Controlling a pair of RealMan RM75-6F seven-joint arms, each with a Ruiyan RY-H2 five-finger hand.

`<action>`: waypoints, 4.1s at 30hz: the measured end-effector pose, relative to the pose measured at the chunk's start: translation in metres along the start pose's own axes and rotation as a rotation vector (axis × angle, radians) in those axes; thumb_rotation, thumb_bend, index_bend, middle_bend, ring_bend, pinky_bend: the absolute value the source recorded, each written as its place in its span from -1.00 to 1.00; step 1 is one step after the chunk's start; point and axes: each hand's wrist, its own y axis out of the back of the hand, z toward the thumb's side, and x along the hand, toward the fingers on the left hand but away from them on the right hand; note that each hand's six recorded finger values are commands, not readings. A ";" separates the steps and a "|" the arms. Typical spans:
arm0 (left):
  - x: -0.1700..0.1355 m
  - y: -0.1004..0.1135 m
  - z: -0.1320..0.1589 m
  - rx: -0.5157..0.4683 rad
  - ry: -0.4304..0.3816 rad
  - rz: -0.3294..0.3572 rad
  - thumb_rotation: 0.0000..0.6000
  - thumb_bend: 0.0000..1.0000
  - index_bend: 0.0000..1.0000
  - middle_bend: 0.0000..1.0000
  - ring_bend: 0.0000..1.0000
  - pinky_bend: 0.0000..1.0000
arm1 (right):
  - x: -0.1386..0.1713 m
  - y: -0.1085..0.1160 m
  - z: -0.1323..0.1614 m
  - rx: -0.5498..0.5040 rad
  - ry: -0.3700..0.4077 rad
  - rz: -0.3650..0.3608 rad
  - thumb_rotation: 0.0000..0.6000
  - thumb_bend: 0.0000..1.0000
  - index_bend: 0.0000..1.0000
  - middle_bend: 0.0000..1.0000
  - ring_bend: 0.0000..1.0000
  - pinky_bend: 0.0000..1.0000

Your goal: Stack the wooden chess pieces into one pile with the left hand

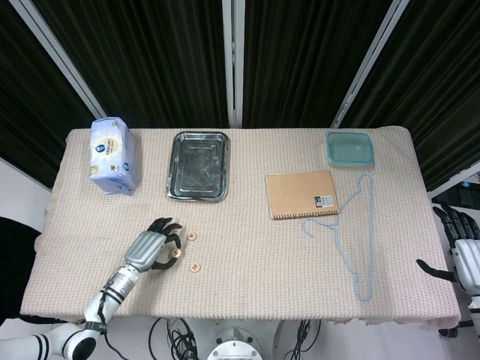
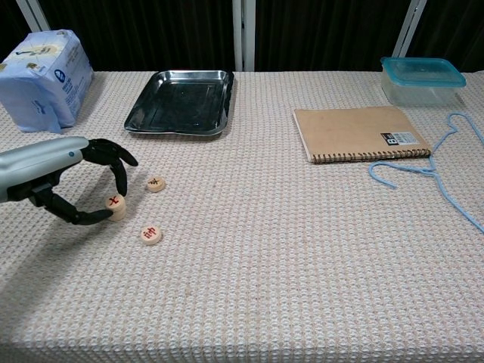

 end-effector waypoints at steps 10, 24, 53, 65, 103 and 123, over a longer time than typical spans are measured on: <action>-0.001 0.002 0.000 0.003 -0.001 0.002 1.00 -0.40 -0.28 -0.73 -1.00 -1.00 | 0.000 0.000 -0.001 0.003 -0.007 0.006 1.00 -0.85 -1.00 -1.00 -1.00 -1.00; -0.022 0.018 0.030 0.045 -0.088 0.049 1.00 -0.41 -0.28 -0.76 -1.00 -1.00 | 0.001 0.000 0.001 0.002 0.000 0.003 1.00 -0.85 -1.00 -1.00 -1.00 -1.00; -0.004 -0.031 0.051 0.240 -0.102 -0.051 1.00 -0.40 -0.20 -0.86 -1.00 -1.00 | 0.004 0.009 -0.004 -0.019 0.000 -0.017 1.00 -0.85 -1.00 -1.00 -1.00 -1.00; -0.004 -0.030 0.053 0.213 -0.114 -0.049 1.00 -0.40 -0.11 -0.85 -1.00 -1.00 | 0.003 0.007 -0.003 -0.015 -0.004 -0.011 1.00 -0.85 -1.00 -1.00 -1.00 -1.00; -0.007 0.014 0.047 0.163 -0.084 0.042 1.00 -0.39 -0.03 -0.83 -1.00 -1.00 | 0.004 0.006 -0.003 -0.015 0.000 -0.008 1.00 -0.85 -1.00 -1.00 -1.00 -1.00; -0.005 0.015 0.019 0.102 0.000 -0.006 1.00 -0.38 -0.10 -0.83 -1.00 -1.00 | 0.002 0.003 -0.003 -0.008 -0.004 0.003 1.00 -0.85 -1.00 -1.00 -1.00 -1.00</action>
